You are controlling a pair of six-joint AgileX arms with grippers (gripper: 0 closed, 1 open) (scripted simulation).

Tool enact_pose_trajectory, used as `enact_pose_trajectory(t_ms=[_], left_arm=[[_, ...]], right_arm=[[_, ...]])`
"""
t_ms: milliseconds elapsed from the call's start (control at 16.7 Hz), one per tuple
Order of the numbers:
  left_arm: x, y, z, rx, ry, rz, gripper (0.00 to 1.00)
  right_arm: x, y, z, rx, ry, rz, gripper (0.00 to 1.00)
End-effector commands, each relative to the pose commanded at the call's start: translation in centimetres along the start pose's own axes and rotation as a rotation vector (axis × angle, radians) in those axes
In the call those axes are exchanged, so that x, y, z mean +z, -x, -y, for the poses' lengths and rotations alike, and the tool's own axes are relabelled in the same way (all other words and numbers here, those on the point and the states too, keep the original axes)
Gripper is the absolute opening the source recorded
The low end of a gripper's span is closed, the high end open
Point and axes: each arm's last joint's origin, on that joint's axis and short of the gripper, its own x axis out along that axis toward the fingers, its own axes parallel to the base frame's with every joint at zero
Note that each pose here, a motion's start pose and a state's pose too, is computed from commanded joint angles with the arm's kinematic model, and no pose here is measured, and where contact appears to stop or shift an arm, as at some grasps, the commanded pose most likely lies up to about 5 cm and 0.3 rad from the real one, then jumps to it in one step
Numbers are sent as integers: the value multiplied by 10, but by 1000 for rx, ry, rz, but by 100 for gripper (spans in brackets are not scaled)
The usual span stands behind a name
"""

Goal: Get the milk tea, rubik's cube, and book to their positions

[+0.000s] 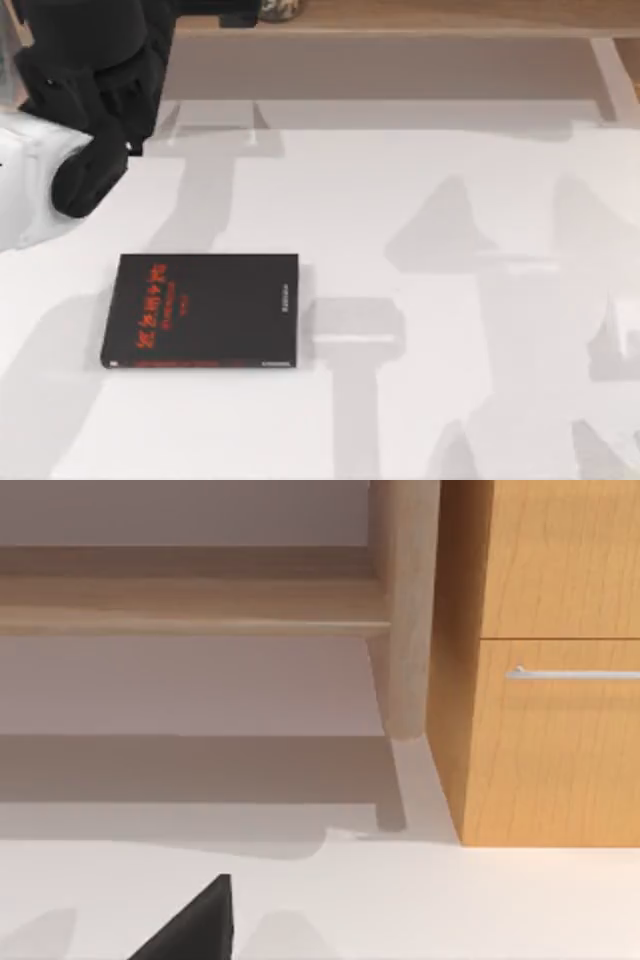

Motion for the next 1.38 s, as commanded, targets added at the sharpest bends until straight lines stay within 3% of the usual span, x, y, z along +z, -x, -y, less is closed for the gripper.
enact_pose_trajectory(t_ms=[240,480,960,1380], left_arm=[[-35,-39,49,-3,-3,-3,100],[-56,-54,75,-4,1,5,100],[-58,-59,76,-4,0,3,100],[-58,-115,80,-4,2,7,100]], right_arm=[[0,0,0,0,0,0,100],[0,0,0,0,0,0,100],[0,0,0,0,0,0,100],[0,0,0,0,0,0,100]])
